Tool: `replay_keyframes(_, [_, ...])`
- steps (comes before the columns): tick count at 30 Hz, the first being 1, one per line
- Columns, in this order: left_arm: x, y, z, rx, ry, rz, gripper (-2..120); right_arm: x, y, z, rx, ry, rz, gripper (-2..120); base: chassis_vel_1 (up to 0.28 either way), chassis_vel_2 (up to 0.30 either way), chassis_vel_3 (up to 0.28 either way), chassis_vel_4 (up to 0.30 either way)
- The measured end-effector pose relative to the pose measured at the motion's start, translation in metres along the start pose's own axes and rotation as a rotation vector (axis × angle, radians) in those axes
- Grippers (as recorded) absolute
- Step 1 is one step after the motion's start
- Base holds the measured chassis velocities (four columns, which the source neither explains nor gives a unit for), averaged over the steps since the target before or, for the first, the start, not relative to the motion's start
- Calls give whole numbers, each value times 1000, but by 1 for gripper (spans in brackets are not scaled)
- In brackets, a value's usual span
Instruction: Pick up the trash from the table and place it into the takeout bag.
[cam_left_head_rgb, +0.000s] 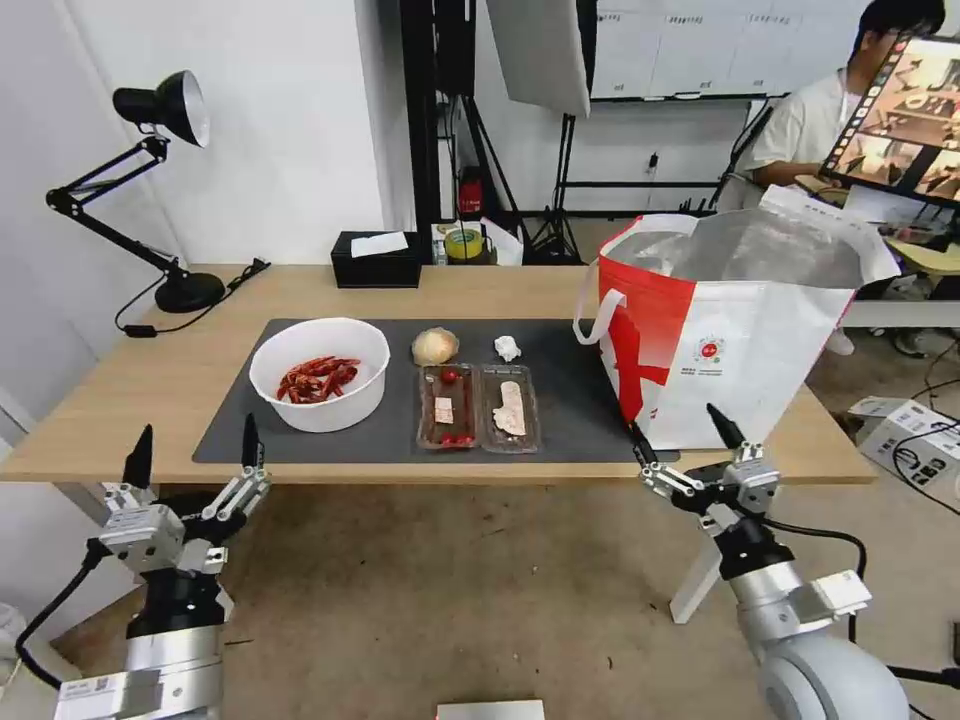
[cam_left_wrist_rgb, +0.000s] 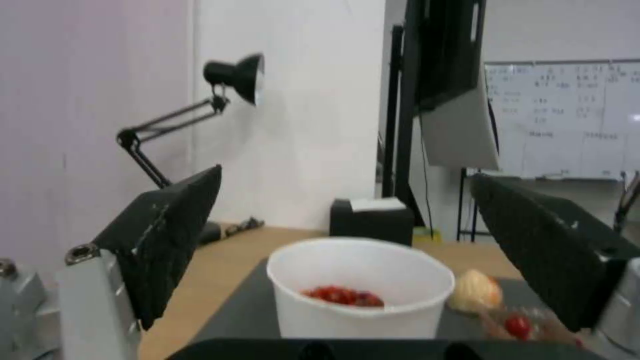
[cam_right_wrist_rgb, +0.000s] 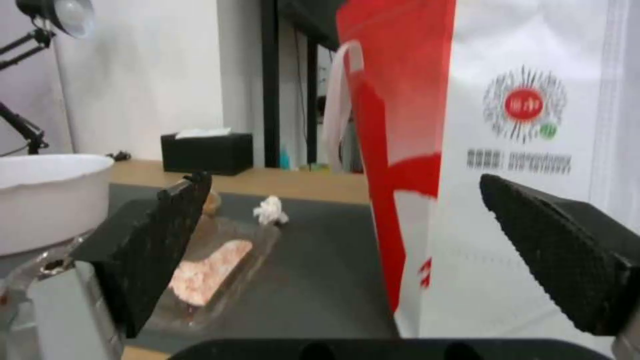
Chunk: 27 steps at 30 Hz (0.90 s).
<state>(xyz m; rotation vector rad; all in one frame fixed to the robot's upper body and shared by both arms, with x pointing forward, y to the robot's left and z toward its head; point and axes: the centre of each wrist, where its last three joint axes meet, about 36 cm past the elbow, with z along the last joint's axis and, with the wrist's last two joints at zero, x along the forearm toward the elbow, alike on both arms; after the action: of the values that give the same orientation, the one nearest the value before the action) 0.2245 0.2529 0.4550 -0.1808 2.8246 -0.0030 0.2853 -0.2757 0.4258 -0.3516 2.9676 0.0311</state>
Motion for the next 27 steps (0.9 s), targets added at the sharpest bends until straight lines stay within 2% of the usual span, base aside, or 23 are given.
replay_keyframes(11, [4, 2, 8, -6, 62, 37, 100, 3, 11, 12, -80, 43, 18, 100, 0, 0, 0, 0])
replay_keyframes(12, [5, 2, 9, -6, 72, 43, 100, 3, 14, 10, -119, 54, 24, 100, 0, 0, 0, 0])
replay_keyframes(14, [9, 2, 9, -3, 125, 58, 100, 2, 23, 5, -266, 105, 44, 100, 0, 0, 0, 0])
replay_keyframes(15, [9, 2, 9, -3, 125, 58, 100, 2, 23, 5, -266, 105, 44, 100, 0, 0, 0, 0])
replay_keyframes(18, [12, 2, 12, 8, 185, 79, 100, -4, 29, 6, -475, 197, 56, 100, 0, 0, 0, 0])
replay_keyframes(19, [12, 2, 12, 8, 185, 79, 100, -4, 29, 6, -475, 197, 56, 100, 0, 0, 0, 0])
replay_keyframes(22, [13, 3, 14, 36, 206, 90, 100, -9, 34, 12, -701, 248, 41, 100, 0, 0, 0, 0])
replay_keyframes(23, [13, 3, 14, 36, 206, 90, 100, -9, 34, 12, -701, 248, 41, 100, 0, 0, 0, 0])
replay_keyframes(26, [14, 4, 15, 46, 214, 90, 100, -17, 45, 17, -995, 264, 28, 100, 0, 0, 0, 0])
replay_keyframes(27, [14, 4, 15, 46, 214, 90, 100, -17, 45, 17, -995, 264, 28, 100, 0, 0, 0, 0])
